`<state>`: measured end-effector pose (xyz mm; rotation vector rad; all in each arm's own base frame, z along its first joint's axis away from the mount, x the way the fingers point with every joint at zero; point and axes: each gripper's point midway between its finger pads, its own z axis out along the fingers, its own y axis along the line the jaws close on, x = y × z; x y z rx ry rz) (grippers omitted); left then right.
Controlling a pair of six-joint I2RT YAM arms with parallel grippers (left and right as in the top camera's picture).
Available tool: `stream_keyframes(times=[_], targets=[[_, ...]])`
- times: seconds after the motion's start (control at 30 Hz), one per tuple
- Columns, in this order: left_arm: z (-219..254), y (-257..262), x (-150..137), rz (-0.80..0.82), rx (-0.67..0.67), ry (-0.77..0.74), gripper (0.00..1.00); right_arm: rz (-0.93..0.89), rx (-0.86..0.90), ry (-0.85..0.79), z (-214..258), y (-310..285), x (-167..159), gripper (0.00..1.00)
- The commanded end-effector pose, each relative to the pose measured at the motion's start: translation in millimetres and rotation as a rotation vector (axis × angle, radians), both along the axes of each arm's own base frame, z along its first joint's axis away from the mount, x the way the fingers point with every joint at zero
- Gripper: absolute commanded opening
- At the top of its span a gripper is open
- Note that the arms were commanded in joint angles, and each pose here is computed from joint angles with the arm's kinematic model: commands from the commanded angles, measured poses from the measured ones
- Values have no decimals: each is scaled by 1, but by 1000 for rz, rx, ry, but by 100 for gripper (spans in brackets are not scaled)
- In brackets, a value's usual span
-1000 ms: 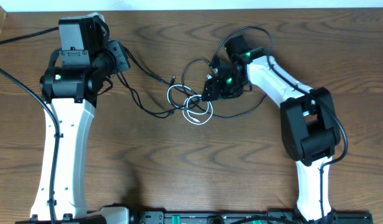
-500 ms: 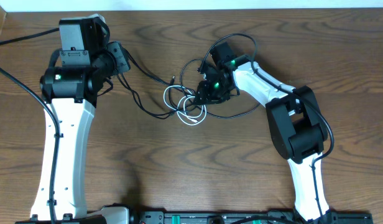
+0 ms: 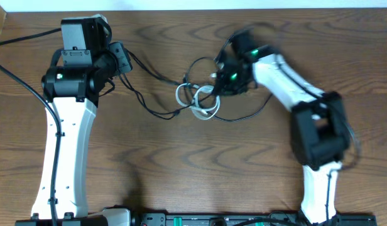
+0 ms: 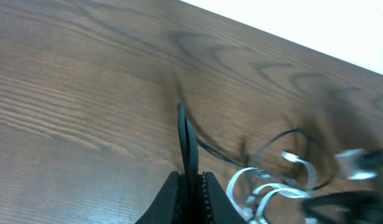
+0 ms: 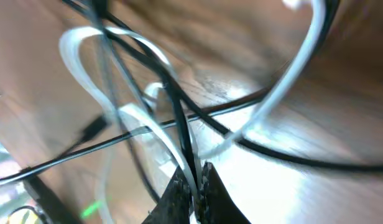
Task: Untangle cables
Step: 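Pull the white cable loops rightward with the right gripper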
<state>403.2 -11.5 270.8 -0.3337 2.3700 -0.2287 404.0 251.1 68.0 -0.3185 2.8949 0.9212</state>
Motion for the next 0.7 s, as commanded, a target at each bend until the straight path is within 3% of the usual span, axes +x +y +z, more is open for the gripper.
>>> stream_keyframes(times=[0.0, 0.37, 0.67], targets=[[-5, -1, 3, 3, -9, 13, 7, -6, 63, -192, 85, -18, 10, 1], [-46, 20, 6, 82, 85, 132, 7, -163, 124, -517, 228, -109, 3, 1], [-92, 21, 10, 76, 93, 269, 7, -321, 79, -538, 247, -180, -5, 1]])
